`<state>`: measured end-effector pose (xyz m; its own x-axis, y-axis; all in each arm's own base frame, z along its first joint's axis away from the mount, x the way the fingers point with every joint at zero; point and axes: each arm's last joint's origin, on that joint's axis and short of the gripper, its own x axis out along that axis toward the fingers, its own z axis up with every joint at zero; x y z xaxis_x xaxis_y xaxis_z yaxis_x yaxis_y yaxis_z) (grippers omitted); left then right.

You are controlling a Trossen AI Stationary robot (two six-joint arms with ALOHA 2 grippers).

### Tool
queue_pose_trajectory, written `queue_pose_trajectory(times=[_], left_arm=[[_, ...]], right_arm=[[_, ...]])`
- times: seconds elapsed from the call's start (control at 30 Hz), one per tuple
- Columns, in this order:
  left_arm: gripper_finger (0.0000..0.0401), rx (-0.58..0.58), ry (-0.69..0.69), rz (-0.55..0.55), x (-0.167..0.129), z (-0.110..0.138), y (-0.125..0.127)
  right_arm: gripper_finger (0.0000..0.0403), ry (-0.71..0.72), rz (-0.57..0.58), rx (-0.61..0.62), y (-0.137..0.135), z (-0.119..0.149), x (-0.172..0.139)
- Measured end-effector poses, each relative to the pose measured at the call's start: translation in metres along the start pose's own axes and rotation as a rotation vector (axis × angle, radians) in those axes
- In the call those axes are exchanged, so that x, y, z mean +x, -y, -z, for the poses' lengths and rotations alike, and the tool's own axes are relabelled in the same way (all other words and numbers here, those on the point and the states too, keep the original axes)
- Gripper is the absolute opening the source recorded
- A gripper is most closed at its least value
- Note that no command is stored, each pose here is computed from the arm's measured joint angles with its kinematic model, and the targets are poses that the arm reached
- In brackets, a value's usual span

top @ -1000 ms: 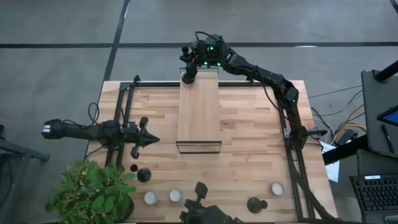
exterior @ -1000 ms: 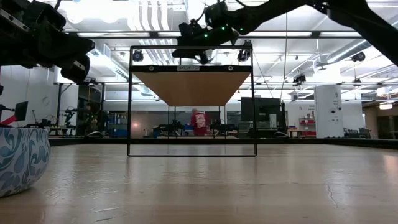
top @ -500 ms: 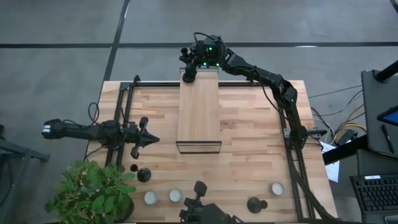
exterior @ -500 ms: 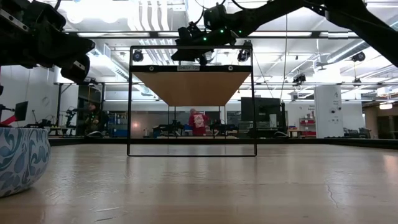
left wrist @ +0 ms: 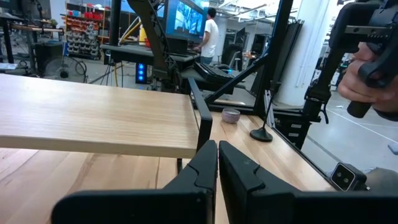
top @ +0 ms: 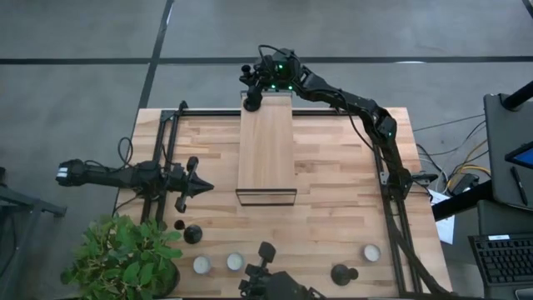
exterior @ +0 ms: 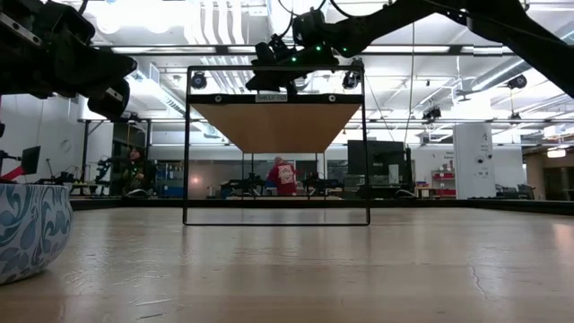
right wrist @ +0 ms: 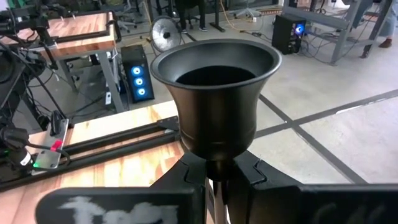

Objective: Pick & Place candle stick holders
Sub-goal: Put the top right black candle holder on the shelf, then align the right black candle holder with the other black candle holder on the shelf

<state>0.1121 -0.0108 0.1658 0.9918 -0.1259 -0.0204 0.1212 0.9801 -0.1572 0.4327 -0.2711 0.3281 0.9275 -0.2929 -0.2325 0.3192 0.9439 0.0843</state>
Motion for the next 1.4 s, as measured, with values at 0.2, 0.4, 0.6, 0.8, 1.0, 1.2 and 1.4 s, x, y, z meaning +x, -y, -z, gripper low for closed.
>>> queue_pose_trajectory(times=[0.2, 0.4, 0.6, 0.8, 1.0, 1.2, 1.4], left_arm=[[0.0014, 0.000, -0.001, 0.000, 0.000, 0.000, 0.000], [0.0014, 0.000, 0.000, 0.000, 0.000, 0.000, 0.000], [0.0014, 0.000, 0.000, 0.000, 0.000, 0.000, 0.000], [0.0014, 0.000, 0.000, 0.000, 0.000, 0.000, 0.000], [0.0014, 0.000, 0.000, 0.000, 0.000, 0.000, 0.000], [0.0014, 0.000, -0.001, 0.000, 0.000, 0.000, 0.000], [0.0014, 0.000, -0.001, 0.000, 0.000, 0.000, 0.000]], right_arm=[[0.0023, -0.002, 0.000, 0.002, 0.000, 0.000, 0.000], [0.0040, -0.030, 0.001, 0.012, 0.000, 0.003, 0.000], [0.0099, -0.060, 0.001, 0.020, 0.000, 0.007, 0.001], [0.0157, -0.135, 0.006, 0.041, 0.000, 0.008, -0.007], [0.0193, -0.269, 0.003, 0.013, -0.005, 0.001, -0.033], [0.0205, -0.416, -0.024, 0.005, -0.017, -0.005, -0.061], [0.0203, -0.613, -0.140, 0.034, -0.040, -0.005, -0.096]])
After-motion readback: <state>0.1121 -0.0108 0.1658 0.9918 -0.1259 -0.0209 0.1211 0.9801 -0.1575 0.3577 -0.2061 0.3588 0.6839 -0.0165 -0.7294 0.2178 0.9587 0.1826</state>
